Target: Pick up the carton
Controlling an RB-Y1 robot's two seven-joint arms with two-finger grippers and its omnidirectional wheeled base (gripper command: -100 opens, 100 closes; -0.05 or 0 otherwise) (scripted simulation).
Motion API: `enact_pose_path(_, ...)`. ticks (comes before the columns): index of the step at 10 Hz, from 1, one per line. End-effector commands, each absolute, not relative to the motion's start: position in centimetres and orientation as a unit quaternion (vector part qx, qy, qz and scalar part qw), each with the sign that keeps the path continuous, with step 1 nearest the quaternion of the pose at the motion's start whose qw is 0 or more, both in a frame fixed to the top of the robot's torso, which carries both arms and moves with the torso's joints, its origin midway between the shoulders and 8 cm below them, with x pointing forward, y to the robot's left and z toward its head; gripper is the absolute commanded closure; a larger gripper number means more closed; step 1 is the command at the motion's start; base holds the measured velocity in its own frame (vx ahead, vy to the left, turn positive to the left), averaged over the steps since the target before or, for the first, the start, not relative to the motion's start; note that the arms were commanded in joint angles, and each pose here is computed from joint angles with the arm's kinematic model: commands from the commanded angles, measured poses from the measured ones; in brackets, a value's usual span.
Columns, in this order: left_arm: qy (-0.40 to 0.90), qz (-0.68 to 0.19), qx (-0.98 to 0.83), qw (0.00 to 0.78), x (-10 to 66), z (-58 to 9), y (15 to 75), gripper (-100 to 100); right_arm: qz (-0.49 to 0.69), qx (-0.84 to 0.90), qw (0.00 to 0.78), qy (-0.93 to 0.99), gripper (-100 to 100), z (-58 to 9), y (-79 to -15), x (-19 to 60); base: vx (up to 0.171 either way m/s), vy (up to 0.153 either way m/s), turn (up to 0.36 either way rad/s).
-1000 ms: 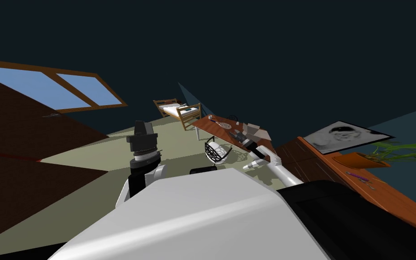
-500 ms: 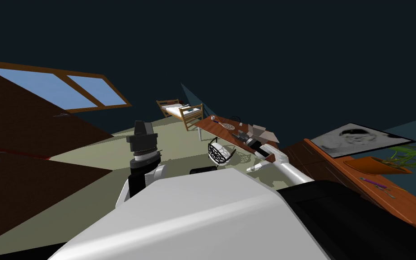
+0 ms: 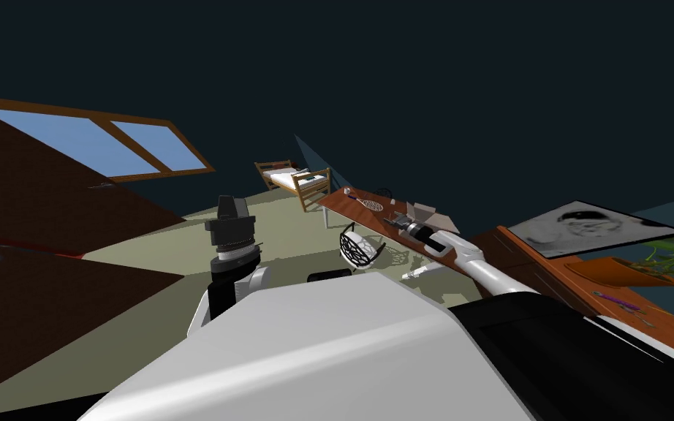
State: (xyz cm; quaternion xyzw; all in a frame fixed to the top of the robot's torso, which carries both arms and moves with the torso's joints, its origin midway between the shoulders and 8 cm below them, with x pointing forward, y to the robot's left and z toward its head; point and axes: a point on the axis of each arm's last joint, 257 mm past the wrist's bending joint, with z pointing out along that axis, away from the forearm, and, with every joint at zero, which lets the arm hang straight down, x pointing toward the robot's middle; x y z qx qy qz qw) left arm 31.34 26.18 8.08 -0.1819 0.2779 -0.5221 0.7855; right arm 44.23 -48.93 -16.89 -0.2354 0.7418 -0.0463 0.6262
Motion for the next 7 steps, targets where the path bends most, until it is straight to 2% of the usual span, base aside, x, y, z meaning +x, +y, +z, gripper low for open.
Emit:
enact_pose_path(1, 0.278, -0.522, -0.182, 0.786, 31.3, 8.1, 26.2, 0, -0.072, -0.247, 0.612, 0.748, -100, -17.2, -50.2, 44.1, 0.026, 0.06, 0.002)
enact_pose_path(3, 0.278, -0.522, -0.182, 0.786, 31.3, 8.1, 26.2, 0, -0.138, -0.273, 0.567, 0.765, -100, -18.4, -55.0, 43.0, 0.03, 0.046, 0.021)
enact_pose_path(4, 0.278, -0.522, -0.182, 0.786, 31.3, 8.1, 26.2, 0, -0.14, -0.271, 0.565, 0.767, -100, -18.5, -55.3, 42.9, 0.038, 0.034, 0.007)
enact_pose_path(7, 0.278, -0.522, -0.182, 0.786, 31.3, 8.1, 26.2, 0, -0.225, -0.301, 0.491, 0.786, -100, -20.0, -62.2, 40.2, 0.045, 0.012, 0.024)
